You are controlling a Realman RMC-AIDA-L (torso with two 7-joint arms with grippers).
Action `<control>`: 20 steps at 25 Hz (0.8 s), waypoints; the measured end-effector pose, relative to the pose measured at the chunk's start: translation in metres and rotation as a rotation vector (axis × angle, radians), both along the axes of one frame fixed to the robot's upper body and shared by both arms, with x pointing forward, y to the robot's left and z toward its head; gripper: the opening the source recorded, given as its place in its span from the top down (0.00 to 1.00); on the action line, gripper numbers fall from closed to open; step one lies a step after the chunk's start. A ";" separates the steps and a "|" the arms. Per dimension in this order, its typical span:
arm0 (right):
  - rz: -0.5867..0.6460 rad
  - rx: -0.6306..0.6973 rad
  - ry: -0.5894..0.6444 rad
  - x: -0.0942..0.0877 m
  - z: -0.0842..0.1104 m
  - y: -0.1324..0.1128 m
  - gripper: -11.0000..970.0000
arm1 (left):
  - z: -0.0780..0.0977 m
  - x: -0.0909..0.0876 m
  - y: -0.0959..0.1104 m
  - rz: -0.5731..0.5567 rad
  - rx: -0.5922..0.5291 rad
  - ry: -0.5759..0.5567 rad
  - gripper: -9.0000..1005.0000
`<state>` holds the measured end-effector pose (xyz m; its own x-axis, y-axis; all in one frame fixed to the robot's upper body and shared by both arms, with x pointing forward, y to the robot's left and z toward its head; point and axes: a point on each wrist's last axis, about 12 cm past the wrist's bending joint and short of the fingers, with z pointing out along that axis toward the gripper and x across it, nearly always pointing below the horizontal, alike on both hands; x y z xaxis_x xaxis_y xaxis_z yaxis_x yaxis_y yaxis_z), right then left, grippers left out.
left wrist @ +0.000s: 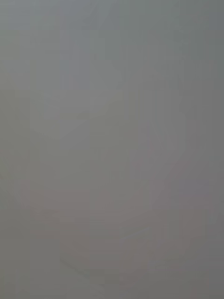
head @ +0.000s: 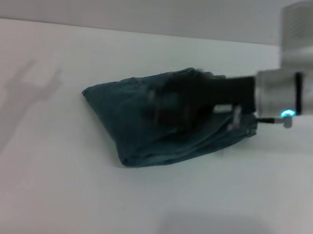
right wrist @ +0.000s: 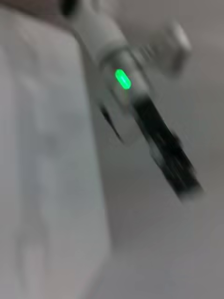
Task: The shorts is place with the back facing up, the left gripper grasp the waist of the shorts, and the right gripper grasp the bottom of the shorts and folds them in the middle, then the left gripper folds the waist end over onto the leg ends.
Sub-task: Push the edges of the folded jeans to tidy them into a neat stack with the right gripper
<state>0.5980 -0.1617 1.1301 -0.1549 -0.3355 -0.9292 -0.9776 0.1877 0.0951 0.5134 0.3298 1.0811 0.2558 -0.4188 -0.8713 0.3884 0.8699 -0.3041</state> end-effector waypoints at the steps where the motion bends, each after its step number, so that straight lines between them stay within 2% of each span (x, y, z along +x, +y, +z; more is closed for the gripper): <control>1: 0.059 -0.038 0.015 -0.004 -0.001 0.008 0.49 | -0.002 -0.002 0.001 0.006 -0.003 0.009 0.18; 5: 0.211 -0.169 0.063 -0.013 -0.003 0.026 0.49 | -0.004 -0.002 0.001 0.008 -0.006 0.014 0.18; 10: 0.284 -0.264 0.099 -0.021 -0.009 0.035 0.49 | -0.003 -0.001 -0.001 0.004 -0.009 0.012 0.18; 14: 0.278 -0.284 0.094 -0.020 -0.012 0.036 0.49 | -0.003 -0.001 -0.002 0.002 -0.011 0.011 0.18; 20: 0.201 -0.286 0.085 -0.014 -0.015 0.039 0.49 | -0.002 0.000 -0.002 0.003 -0.017 0.007 0.18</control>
<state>0.5844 -0.1224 1.1154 -0.1321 -0.6120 -0.7797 -0.9885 0.0231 0.1494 0.5137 0.3277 1.0788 0.2508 -0.4328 -0.8659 0.3833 0.8658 -0.3217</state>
